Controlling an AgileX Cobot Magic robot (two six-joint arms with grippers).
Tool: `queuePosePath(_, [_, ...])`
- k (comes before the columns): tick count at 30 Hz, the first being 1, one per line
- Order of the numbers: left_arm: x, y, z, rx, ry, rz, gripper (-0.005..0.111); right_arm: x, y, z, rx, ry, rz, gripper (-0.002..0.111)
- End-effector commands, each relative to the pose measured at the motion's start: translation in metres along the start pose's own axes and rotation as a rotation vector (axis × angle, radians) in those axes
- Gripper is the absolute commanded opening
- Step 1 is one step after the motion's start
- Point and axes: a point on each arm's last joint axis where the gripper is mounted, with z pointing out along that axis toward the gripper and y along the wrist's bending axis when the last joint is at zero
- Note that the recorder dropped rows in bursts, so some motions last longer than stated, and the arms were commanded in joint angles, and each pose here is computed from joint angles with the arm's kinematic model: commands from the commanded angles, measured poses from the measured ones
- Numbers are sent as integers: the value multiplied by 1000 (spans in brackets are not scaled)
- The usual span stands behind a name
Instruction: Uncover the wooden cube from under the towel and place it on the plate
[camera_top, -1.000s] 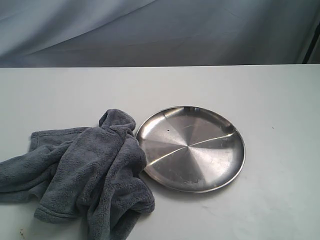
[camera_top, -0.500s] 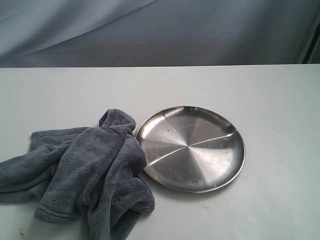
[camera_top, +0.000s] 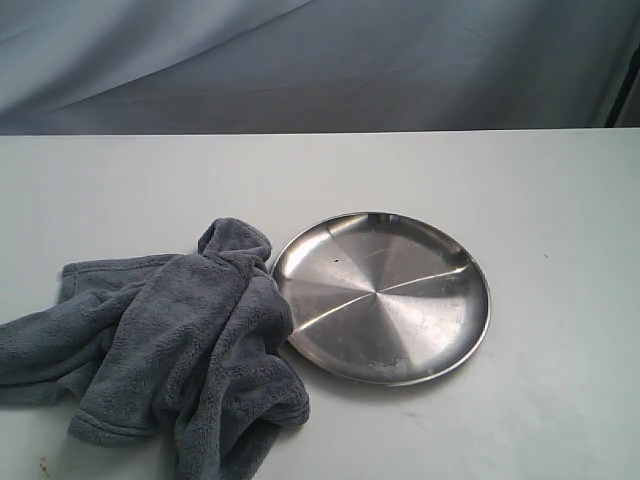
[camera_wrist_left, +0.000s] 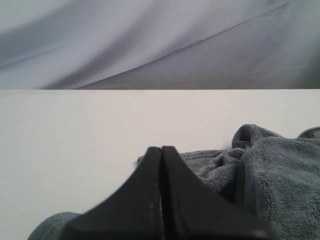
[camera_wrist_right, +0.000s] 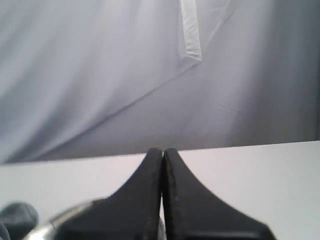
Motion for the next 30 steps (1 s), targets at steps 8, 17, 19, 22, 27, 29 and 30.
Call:
queuePosePath(8, [0,0,0,0,-11,-11,0,-47,12,-8,-74,-71,271,0])
queuePosePath(17, [0,0,0,0,-11,-8,0,-96,29,-13,-118,131,86,0])
queuePosePath(19, [0,0,0,0,-11,-8,0,-104,29,-6,-94,228,12,0])
queuePosePath(22, [0,0,0,0,-11,-8,0,-116,28,8,-53,405,-116,0])
queuePosePath(27, [0,0,0,0,-11,-10,0,-126,26,34,-49,653,-290,0])
queuePosePath(29, [0,0,0,0,-11,-10,0,-127,27,47,-55,698,-287,0])
queuePosePath(30, [0,0,0,0,-11,-10,0,-127,27,53,-55,718,-286,0])
